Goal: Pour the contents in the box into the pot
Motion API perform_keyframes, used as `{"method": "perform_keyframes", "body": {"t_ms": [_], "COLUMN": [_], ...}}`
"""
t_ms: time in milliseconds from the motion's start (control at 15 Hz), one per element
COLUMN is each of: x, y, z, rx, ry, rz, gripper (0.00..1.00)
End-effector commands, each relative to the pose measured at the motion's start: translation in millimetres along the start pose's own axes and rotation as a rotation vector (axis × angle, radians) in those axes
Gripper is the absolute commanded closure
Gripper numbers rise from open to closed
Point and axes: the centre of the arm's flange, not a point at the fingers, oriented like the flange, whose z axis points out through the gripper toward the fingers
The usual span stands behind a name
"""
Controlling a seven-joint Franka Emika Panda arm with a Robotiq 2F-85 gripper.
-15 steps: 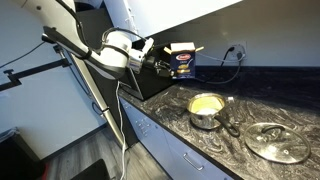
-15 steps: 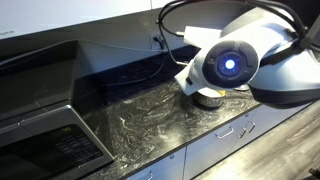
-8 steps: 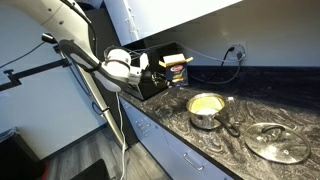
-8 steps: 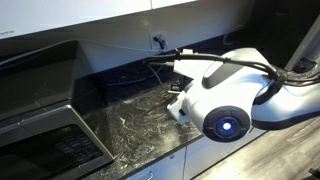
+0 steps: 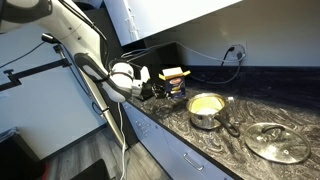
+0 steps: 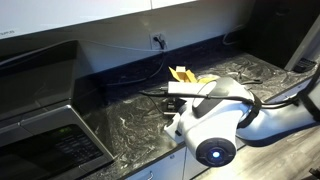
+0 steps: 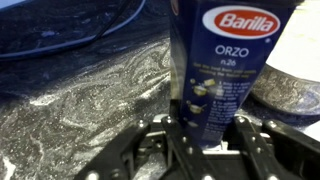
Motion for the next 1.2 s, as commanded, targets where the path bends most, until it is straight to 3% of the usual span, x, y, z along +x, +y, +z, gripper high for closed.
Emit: {"method": "perform_keyframes", "body": {"t_ms": [0, 867, 933, 1000, 1133], "x": [18.5, 77.7, 78.3, 78.0, 76.1], "y": [19.4, 45.0, 46.2, 47.3, 47.7], "z": [18.6, 68.8, 68.1, 66.3, 62.2], "rx": [0.0, 0.073, 0.075, 0.074, 0.071], "ry": [-0.039, -0.061, -0.064, -0.065, -0.065], "rz": [-0.011, -0.054, -0.059, -0.059, -0.054], "gripper": [0.87, 0.87, 0.65, 0.37, 0.38]}}
